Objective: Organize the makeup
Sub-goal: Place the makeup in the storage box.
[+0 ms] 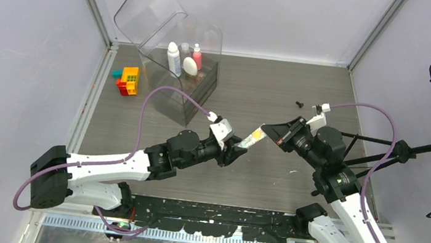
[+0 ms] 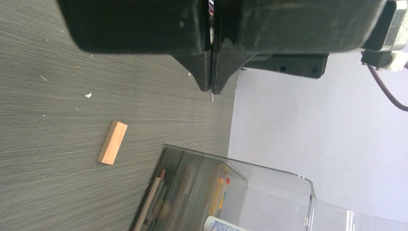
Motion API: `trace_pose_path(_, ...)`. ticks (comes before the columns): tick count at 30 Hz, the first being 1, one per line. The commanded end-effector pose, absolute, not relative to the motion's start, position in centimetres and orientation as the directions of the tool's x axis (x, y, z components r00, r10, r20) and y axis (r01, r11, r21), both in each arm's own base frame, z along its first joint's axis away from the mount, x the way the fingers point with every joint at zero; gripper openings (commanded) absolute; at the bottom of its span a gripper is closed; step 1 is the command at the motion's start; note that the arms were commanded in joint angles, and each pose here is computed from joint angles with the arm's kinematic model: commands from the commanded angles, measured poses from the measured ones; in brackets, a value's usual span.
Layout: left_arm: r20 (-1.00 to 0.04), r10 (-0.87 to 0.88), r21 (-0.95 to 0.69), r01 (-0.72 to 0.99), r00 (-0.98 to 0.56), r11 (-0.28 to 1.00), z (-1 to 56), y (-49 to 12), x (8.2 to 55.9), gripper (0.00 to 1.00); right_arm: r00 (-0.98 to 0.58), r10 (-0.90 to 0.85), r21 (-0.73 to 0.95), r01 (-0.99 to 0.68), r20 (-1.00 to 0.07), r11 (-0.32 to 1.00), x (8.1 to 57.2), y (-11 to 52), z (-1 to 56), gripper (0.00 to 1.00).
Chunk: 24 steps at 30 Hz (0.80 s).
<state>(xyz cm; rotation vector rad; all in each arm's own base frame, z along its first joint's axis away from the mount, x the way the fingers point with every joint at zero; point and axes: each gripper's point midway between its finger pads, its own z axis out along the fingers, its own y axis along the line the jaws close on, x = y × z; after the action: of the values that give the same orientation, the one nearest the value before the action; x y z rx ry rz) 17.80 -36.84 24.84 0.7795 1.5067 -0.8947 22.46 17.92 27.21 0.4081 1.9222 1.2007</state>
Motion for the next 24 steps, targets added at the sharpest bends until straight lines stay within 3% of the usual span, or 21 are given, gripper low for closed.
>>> trace_pose_path(1, -0.991, -0.079, -0.136, 0.842, -0.111, 0.521, 26.4, -36.6, 18.6, 0.51, -0.594, 0.637, 0.86, -0.217, -0.491, 0.461, 22.5, 18.3, 29.2, 0.0)
trace_pose_path(5, -0.991, -0.074, -0.132, 0.821, -0.109, 0.556, 26.5, -35.8, 19.0, 0.73, -0.539, 0.655, 0.843, -0.252, -0.53, 0.475, 23.1, 17.8, 30.4, 0.0)
trace_pose_path(9, -0.992, -0.052, -0.121, 0.791, -0.112, 0.6, 27.0, -33.9, 19.2, 0.98, -0.416, 0.652, 0.771, -0.275, -0.634, 0.574, 24.3, 15.9, 31.5, 0.0)
trace_pose_path(13, -0.991, 0.044, -0.064, 0.723, -0.129, 0.688, 27.7, -30.5, 19.7, 1.0, -0.308, 0.593, 0.667, -0.299, -0.744, 0.682, 26.5, 15.0, 31.7, 0.0)
trace_pose_path(18, -0.952, 0.235, 0.105, 0.514, -0.195, 0.852, 30.7, -24.1, 21.8, 1.0, -0.253, 0.505, 0.565, -0.395, -0.825, 0.724, 29.3, 16.6, 31.6, 0.0)
trace_pose_path(24, -0.973, 0.2, 0.131, 0.432, -0.117, 0.892, 38.0, -19.7, 22.1, 1.0, -0.19, 0.448, 0.477, -0.518, -0.874, 0.71, 32.4, 19.6, 32.9, 0.0)
